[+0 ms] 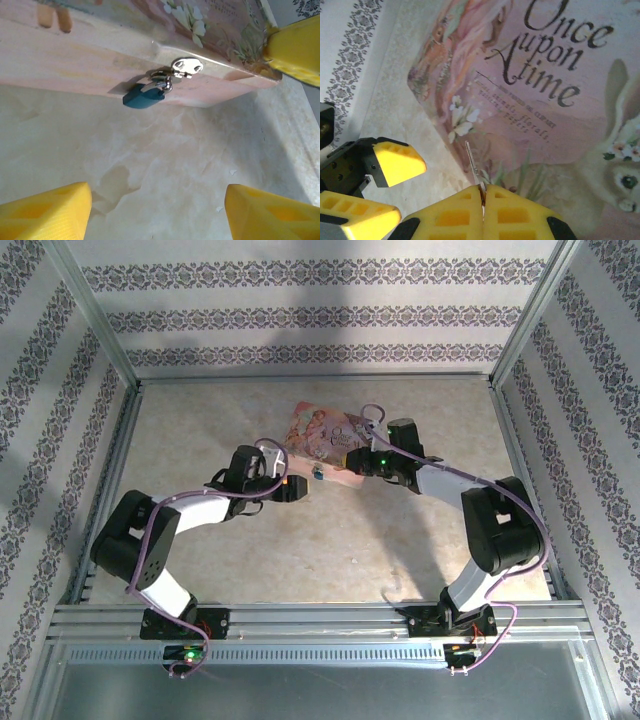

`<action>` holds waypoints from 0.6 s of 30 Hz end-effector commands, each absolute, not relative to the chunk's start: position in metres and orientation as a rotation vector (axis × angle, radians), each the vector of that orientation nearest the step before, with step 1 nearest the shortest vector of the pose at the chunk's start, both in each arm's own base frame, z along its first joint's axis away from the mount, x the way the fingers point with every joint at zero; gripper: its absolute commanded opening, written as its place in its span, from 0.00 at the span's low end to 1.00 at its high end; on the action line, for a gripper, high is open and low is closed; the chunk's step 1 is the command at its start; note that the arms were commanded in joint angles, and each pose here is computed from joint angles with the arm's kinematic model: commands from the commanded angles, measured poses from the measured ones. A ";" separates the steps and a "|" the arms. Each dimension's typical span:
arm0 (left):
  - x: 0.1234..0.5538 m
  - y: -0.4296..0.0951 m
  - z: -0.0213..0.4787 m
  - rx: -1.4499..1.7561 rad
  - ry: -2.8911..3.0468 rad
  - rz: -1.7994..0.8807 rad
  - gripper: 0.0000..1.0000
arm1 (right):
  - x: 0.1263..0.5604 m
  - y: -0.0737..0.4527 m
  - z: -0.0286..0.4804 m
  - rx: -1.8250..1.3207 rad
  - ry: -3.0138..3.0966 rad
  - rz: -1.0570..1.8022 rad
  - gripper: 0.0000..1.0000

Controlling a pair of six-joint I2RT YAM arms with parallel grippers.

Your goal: Unlock the padlock with the key

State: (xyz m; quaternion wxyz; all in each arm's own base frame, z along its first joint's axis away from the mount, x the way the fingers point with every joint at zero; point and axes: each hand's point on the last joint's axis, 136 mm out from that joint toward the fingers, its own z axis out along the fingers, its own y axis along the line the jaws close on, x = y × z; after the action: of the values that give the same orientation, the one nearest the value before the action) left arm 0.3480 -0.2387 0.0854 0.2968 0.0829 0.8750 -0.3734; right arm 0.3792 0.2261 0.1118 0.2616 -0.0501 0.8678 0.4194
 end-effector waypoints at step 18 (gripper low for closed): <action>0.389 -0.262 0.086 0.344 2.260 -0.956 0.70 | 0.386 0.241 0.095 -0.129 2.350 1.156 0.00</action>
State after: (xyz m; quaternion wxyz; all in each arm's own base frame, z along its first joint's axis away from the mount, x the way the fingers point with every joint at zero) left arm 0.3797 -0.2553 0.0789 0.3042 0.1039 0.8694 -0.3753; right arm 0.3910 0.2364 0.1127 0.2821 -0.0597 0.8550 0.4312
